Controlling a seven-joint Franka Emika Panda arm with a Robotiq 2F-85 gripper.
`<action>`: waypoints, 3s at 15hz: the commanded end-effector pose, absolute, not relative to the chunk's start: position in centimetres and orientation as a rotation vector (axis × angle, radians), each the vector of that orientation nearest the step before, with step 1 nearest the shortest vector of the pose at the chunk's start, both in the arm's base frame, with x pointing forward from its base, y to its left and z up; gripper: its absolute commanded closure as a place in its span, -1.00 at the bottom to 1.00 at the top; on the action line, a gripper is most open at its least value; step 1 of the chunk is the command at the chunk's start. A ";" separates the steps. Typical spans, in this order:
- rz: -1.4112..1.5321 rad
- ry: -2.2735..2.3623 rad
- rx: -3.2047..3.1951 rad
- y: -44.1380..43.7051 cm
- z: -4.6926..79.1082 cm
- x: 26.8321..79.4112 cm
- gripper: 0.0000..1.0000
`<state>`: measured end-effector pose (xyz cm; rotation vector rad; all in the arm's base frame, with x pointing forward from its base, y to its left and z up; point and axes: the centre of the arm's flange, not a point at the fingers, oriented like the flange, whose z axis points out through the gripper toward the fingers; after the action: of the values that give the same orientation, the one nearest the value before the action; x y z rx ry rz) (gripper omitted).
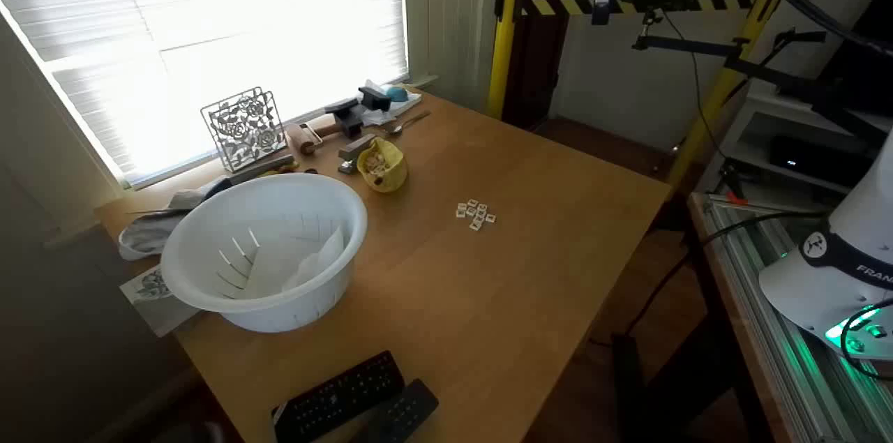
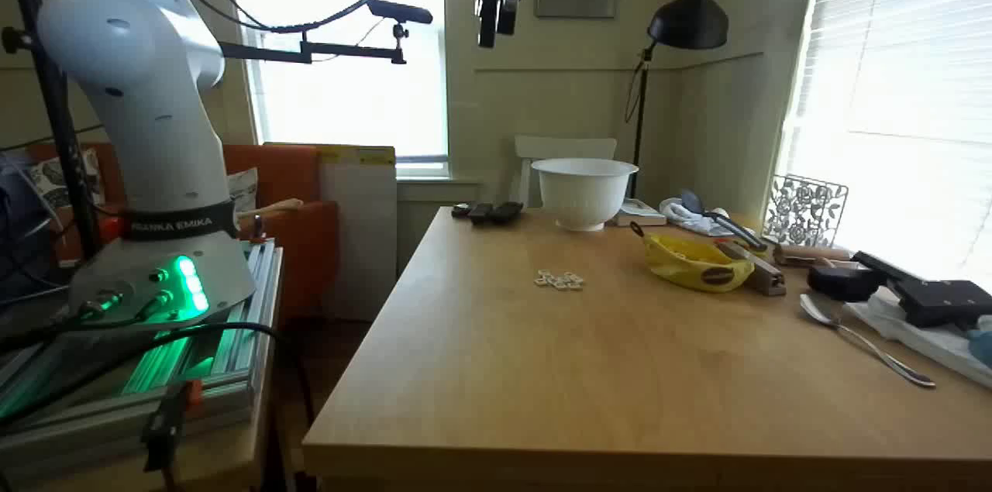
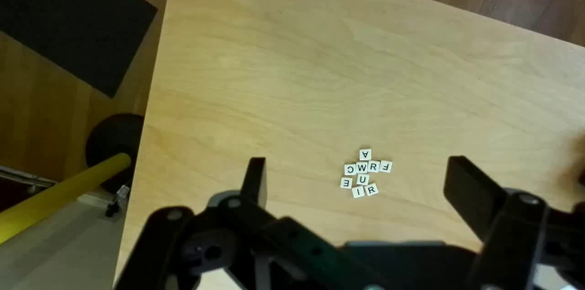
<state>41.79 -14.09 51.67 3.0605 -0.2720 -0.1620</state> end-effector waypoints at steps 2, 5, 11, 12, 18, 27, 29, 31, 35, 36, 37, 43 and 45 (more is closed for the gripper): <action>-0.162 -0.272 3.060 -14.1 51.7 41.8 -1.00; -0.162 -0.272 3.060 -14.1 51.7 41.8 -1.00; -0.032 -0.123 3.097 -9.5 48.2 43.6 -1.00; 0.002 -0.084 3.102 -8.9 47.5 43.9 -1.00; 0.140 0.009 3.098 -8.7 42.0 44.8 -1.00; 0.173 0.036 3.170 -9.9 31.9 45.3 -1.00; 0.158 0.022 3.186 -9.9 30.0 45.3 -1.00; 0.129 0.016 3.171 -9.7 31.0 44.9 -1.00; 0.115 0.021 3.174 -9.6 30.5 44.9 -1.00; 0.116 0.021 3.174 -9.6 30.5 44.9 -1.00; 0.117 0.020 3.174 -9.6 30.6 44.9 -1.00; 0.113 0.052 3.200 -9.6 26.2 46.6 -0.47; 0.135 0.066 3.193 -9.6 24.9 47.1 -0.37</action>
<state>45.41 -9.34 27.35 3.1803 0.0389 0.0972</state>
